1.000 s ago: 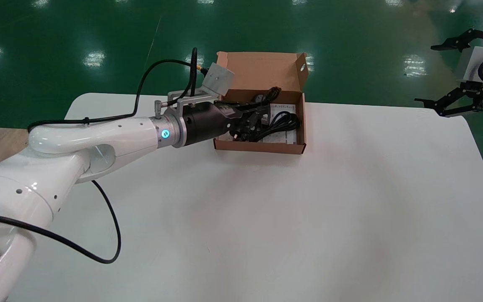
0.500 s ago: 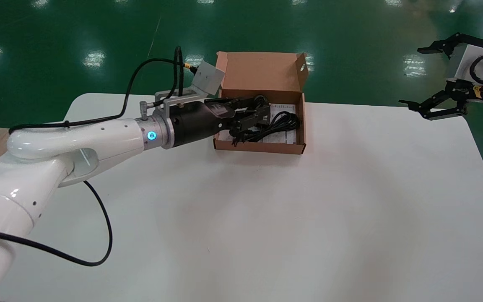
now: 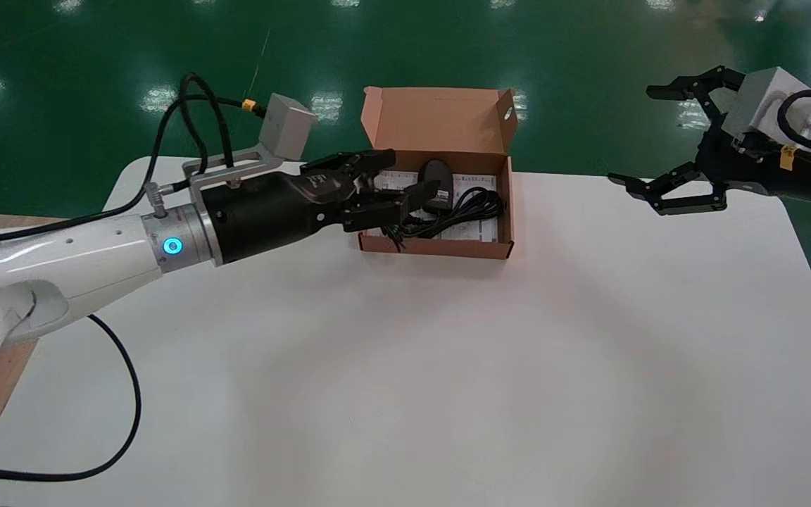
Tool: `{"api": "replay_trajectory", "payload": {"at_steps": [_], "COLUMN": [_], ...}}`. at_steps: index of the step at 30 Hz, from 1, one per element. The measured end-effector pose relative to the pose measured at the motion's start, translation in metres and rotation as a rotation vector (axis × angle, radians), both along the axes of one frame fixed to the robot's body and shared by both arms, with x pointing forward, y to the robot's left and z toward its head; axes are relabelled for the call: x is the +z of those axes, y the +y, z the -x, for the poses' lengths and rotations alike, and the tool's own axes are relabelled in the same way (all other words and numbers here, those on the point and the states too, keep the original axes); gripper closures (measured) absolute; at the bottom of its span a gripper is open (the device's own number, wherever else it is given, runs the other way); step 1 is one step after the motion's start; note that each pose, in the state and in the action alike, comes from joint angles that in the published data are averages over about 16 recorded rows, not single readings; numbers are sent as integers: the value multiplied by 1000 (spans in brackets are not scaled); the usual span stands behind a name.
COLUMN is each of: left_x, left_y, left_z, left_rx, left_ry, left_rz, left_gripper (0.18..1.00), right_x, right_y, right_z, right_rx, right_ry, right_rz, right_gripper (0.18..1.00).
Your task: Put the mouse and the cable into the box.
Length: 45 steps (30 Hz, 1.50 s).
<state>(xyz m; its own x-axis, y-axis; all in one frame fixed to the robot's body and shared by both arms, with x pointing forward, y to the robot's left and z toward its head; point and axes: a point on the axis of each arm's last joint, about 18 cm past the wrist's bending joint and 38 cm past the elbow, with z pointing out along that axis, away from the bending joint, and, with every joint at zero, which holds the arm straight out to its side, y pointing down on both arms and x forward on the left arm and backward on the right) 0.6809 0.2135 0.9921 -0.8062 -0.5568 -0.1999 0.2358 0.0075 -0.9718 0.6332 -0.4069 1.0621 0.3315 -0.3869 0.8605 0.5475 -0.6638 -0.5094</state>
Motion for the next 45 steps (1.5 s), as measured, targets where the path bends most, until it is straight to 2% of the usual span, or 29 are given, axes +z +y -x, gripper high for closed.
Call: {"api": "replay_trajectory", "payload": {"at_steps": [4, 10, 16, 36, 45], "left_x": [2, 4, 6, 2, -1], "left_y": [13, 31, 47, 83, 87], "left_z": [18, 46, 77, 188, 212], "left_rx": [-37, -90, -143, -320, -360], "left_ry": [-24, -63, -103, -210, -225], "left_rz": [4, -4, -26, -204, -259], "left_gripper": [341, 256, 208, 183, 183], "right_x": [-6, -16, -26, -63, -72], "right_y": [11, 28, 45, 97, 107], "right_z": [10, 27, 49, 140, 164], "right_rx": [62, 160, 260, 590, 661], "right_ry": [26, 74, 133, 411, 483], "right_rz": [-50, -118, -174, -273, -274], "right_gripper": [178, 178, 178, 178, 178]}}
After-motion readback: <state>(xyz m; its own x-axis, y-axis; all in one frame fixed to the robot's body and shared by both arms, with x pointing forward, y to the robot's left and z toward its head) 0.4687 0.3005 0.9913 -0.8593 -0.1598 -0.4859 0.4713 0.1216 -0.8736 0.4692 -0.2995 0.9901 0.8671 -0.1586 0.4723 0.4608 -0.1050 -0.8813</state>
